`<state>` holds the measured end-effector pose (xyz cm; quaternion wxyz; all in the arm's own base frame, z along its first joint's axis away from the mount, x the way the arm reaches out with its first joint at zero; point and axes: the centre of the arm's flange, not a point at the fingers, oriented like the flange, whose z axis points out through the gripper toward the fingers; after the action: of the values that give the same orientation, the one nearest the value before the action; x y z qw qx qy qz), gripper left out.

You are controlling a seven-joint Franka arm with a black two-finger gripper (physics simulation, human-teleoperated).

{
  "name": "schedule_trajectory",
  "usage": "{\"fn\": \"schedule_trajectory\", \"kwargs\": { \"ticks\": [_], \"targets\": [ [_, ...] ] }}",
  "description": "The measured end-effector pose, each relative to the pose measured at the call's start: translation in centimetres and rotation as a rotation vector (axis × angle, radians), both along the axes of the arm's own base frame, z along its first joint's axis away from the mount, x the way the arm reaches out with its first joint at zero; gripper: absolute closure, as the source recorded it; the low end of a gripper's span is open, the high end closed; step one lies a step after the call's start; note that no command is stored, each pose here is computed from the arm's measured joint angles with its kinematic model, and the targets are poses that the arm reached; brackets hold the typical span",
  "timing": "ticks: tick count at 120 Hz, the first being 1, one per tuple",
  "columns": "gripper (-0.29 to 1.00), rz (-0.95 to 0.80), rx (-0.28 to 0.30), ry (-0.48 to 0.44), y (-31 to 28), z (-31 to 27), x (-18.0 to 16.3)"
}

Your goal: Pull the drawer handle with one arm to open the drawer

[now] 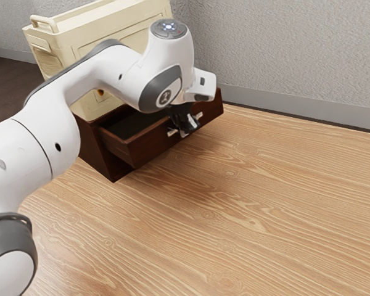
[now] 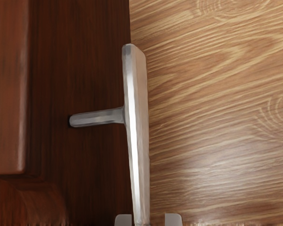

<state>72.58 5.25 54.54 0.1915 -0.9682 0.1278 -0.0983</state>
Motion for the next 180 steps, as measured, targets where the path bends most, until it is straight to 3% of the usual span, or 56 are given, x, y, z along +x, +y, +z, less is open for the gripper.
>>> {"fn": "schedule_trajectory", "kwargs": {
  "ticks": [112, 149, 174, 180],
  "targets": [
    [0.78, 0.013, 0.009, -0.01, -5.1, 0.4, -0.8],
    [0.6, 0.013, 0.006, -0.018, -5.7, 0.6, -0.9],
    [0.48, 0.017, -0.003, -0.057, -5.6, 4.2, -2.4],
    [0.39, 0.019, -0.009, -0.072, -5.6, 5.7, -3.1]
  ]
}}
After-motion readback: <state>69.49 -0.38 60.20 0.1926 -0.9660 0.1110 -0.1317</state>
